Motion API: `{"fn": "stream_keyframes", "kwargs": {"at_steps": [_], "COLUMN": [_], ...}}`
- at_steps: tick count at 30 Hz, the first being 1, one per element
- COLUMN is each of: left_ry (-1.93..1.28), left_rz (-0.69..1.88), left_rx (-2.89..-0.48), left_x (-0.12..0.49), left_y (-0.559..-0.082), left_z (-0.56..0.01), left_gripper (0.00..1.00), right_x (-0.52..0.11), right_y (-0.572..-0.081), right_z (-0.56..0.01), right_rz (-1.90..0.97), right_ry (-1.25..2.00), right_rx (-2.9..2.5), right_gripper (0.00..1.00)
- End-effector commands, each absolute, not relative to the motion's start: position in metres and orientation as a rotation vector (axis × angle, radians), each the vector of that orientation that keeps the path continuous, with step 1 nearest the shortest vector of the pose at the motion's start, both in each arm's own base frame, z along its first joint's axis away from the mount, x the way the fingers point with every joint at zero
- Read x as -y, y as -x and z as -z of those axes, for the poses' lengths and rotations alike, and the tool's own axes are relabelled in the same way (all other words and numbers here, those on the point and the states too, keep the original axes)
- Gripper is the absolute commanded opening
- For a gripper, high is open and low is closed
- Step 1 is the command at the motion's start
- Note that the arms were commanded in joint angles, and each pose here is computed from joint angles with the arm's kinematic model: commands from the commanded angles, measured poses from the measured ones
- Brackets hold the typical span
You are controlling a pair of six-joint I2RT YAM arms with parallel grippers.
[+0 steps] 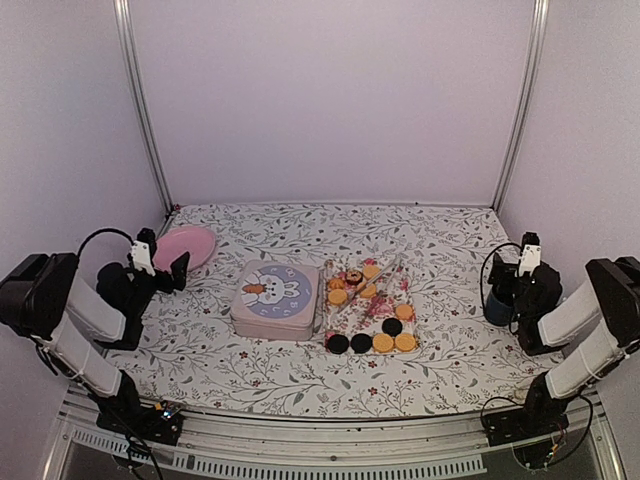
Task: Pack the cookies
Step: Reset both arms
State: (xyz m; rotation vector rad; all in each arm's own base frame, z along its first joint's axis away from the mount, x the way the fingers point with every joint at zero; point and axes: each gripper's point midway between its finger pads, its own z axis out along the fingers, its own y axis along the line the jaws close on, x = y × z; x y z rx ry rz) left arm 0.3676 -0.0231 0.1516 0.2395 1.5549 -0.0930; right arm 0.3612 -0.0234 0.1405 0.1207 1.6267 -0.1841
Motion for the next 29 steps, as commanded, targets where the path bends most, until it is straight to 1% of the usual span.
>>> {"fn": "stream_keyframes", "kwargs": {"at_steps": [1, 4, 10, 29], "left_ry": [-0.252, -0.261, -0.298, -0.293], "left_rz": [0.065, 0.063, 0.062, 0.059], "left_rx": [-1.445, -1.411, -1.34, -1.336], "left_x": [0.025, 0.026, 0.033, 0.033], "left_y": [-0.349, -0.339, -0.314, -0.313], "left_z": [-0.169, -0.173, -0.18, -0.181], "left_gripper": [0.99, 0.99, 0.99, 1.0], "right_x": [0.013, 0.018, 0.018, 0.017], "right_y": [-0.365, -0.381, -0.379, -0.376], "right_z": [-0.165, -0.156, -0.157, -0.16], "right_rz": [0.079, 0.097, 0.096, 0.095], "right_ry": [-0.096, -0.124, -0.128, -0.122], "right_rx": [-1.511, -1.582, -1.57, -1.55], "right_gripper": [0.99, 0.99, 0.99, 0.99]}}
